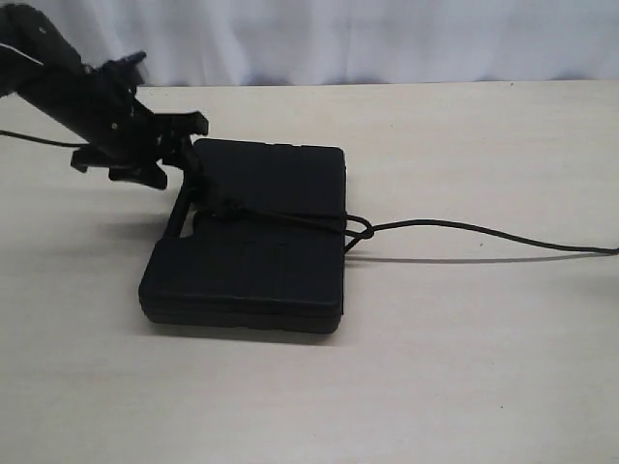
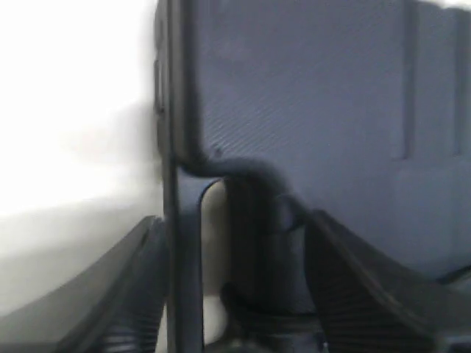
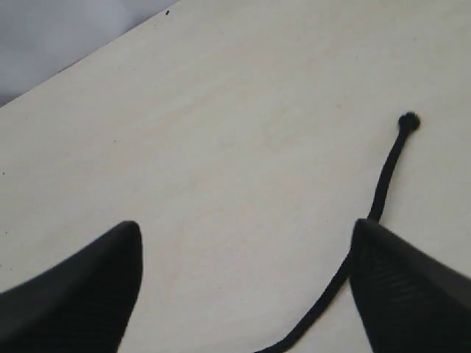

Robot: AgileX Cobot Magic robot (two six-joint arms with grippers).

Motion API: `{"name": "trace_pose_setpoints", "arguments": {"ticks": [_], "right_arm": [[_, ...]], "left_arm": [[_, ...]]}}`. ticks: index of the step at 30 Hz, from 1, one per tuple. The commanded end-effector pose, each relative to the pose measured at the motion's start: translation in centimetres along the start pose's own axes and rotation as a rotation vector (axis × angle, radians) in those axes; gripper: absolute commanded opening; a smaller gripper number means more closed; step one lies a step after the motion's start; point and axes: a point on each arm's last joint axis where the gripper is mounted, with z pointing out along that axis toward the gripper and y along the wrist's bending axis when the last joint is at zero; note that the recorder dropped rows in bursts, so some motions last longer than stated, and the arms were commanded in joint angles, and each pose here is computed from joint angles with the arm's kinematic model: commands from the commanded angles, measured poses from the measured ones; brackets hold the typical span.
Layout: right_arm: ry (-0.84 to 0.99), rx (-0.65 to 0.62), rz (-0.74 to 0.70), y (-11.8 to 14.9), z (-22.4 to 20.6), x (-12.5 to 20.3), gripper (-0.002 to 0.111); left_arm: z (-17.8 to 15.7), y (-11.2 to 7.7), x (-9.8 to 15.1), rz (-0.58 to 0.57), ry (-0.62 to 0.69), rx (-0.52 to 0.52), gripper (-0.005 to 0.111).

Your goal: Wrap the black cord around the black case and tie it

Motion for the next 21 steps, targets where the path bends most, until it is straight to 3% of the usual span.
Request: {"name": "trace_pose_setpoints", "arguments": {"ticks": [1, 3, 4, 7, 10, 12, 14, 17, 21], "right_arm": [[0.085, -0.001, -0.002, 1.8, -2.3, -1.6, 0.061], [0.298, 0.007, -0.097, 4.9, -2.6, -1.1, 0.051], [0.449, 0.021, -0.200, 7.4, -2.8, -0.3, 0.039], [0.749, 0.072, -0.454, 13.2, -4.1, 3.1, 0.004], [0.880, 0.123, -0.574, 16.1, -6.2, 5.5, 0.005], [0.822, 0.131, -0.637, 16.8, -8.7, 6.0, 0.005], [0.645, 0.078, -0.641, 16.5, -11.7, 6.2, 0.005], [0.318, -0.098, -0.610, 16.4, -16.7, 7.1, 0.005], [-0.019, -0.312, -0.722, 16.1, -22.0, 9.2, 0.005]], "left_arm": [[-5.1, -0.9, -1.6, 0.102, -0.121, -0.026, 0.044], [-6.4, -1.6, -1.7, 0.117, -0.150, -0.019, 0.020], [-6.3, -2.3, -1.1, 0.152, -0.110, -0.013, 0.003], [-5.6, -3.2, 0.7, 0.312, 0.052, -0.084, 0.000], [-6.0, -3.9, 2.5, 0.325, 0.166, -0.069, 0.000], [-7.9, -4.5, 4.9, 0.356, 0.144, -0.071, 0.000], [-11.4, -5.2, 8.3, 0.395, 0.008, -0.062, 0.000], [-15.3, -5.8, 14.3, 0.480, -0.231, -0.021, 0.000], [-21.0, -5.8, 20.8, 0.582, -0.646, 0.106, 0.000]]}}
